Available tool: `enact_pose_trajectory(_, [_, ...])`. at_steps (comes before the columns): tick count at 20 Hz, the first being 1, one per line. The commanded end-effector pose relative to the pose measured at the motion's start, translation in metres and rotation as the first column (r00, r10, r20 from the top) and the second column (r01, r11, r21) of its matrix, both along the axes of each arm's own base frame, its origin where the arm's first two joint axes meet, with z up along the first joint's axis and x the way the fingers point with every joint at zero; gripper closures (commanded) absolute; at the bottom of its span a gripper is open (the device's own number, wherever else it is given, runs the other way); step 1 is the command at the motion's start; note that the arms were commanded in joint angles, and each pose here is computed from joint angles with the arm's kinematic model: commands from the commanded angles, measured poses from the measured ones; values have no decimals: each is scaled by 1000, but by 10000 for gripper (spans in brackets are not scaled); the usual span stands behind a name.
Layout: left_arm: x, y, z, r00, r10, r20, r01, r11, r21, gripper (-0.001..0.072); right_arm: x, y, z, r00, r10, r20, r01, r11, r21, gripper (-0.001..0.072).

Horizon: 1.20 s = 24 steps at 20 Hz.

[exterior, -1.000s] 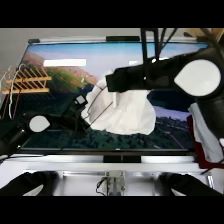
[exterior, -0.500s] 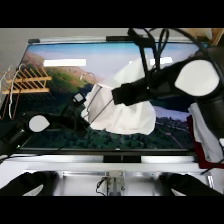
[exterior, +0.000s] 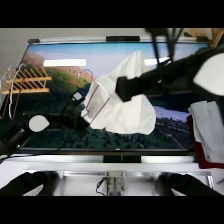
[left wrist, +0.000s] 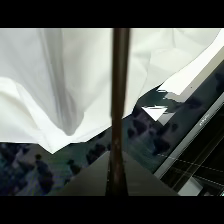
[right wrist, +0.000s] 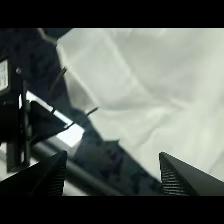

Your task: Fold the shirts.

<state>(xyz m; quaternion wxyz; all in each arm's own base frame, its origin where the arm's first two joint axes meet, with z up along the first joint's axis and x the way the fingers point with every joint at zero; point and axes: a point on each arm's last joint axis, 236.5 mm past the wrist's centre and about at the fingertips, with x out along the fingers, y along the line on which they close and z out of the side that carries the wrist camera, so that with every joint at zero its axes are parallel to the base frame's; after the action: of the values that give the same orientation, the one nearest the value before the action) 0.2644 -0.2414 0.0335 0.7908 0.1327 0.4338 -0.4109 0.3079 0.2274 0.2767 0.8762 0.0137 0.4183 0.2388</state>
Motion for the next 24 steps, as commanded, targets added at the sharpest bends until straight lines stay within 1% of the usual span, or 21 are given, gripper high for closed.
enact_pose_trajectory(1, [-1, 0, 0, 1000, -19, 6, 19, 1000, 8, 666, 41, -104, 62, 924, -322, 206, 333, 943, -21, 131])
enact_pose_trajectory(2, [-2, 0, 0, 999, -30, 12, 29, 999, 12, 666, 52, -139, 67, 886, -409, 218, 421, 907, -12, 143])
enact_pose_trajectory(4, [-6, 1, -2, 998, -68, 11, 67, 997, 30, 665, 68, -200, 50, 834, -522, 177, 539, 840, -60, 143])
enact_pose_trajectory(5, [-11, 2, -3, 996, -93, 2, 92, 995, 43, 665, 73, -227, 30, 829, -543, 134, 558, 819, -133, 143])
enact_pose_trajectory(6, [-15, 4, -6, 993, -114, -9, 114, 992, 55, 665, 77, -243, 8, 866, -493, 90, 499, 832, -241, 143])
enact_pose_trajectory(7, [-19, 5, -7, 991, -133, -17, 134, 989, 66, 665, 79, -245, -15, 927, -373, 33, 361, 865, -350, 143])
enact_pose_trajectory(8, [-20, 7, -9, 990, -138, -21, 139, 987, 76, 666, 79, -238, -39, 982, -182, -47, 143, 886, -441, 143])
enact_pose_trajectory(9, [-19, 10, -10, 990, -140, -14, 141, 986, 94, 666, 80, -220, -56, 993, 29, -114, -79, 881, -466, 143])
enact_pose_trajectory(10, [-16, 14, -12, 990, -142, -4, 142, 983, 117, 666, 82, -192, -70, 958, 243, -149, -285, 850, -443, 143])
enact_pose_trajectory(11, [-14, 20, -14, 989, -145, 3, 143, 979, 145, 666, 84, -169, -77, 907, 395, -145, -418, 805, -421, 143])
enact_pose_trajectory(12, [-12, 27, -17, 991, -135, 6, 132, 975, 178, 666, 86, -146, -82, 828, 546, -127, -543, 725, -424, 143])
enact_pose_trajectory(13, [-7, 36, -20, 994, -107, 11, 103, 971, 214, 667, 88, -130, -85, 746, 657, -105, -623, 635, -457, 143])
enact_pose_trajectory(14, [-2, 45, -23, 996, -88, 20, 80, 964, 252, 667, 94, -117, -85, 678, 730, -84, -659, 553, -510, 143])
enact_pose_trajectory(16, [2, 56, -25, 995, -94, 40, 77, 950, 302, 666, 115, -100, -76, 600, 799, -26, -624, 447, -640, 144])
enact_pose_trajectory(17, [3, 57, -25, 994, -96, 43, 78, 948, 309, 667, 127, -93, -69, 583, 813, 2, -582, 419, -697, 143])
enact_pose_trajectory(18, [3, 57, -25, 994, -96, 45, 77, 948, 310, 666, 136, -83, -62, 566, 823, 34, -544, 405, -735, 143])
enact_pose_trajectory(20, [3, 57, -25, 994, -96, 45, 78, 948, 309, 667, 145, -62, -57, 527, 847, 68, -509, 379, -773, 143])
enact_pose_trajectory(22, [4, 57, -25, 994, -97, 46, 78, 948, 309, 667, 147, -52, -68, 492, 870, 31, -524, 324, -788, 144])
enact_pose_trajectory(24, [4, 57, -25, 994, -97, 48, 78, 948, 309, 667, 149, -48, -82, 486, 874, 6, -555, 315, -770, 143])
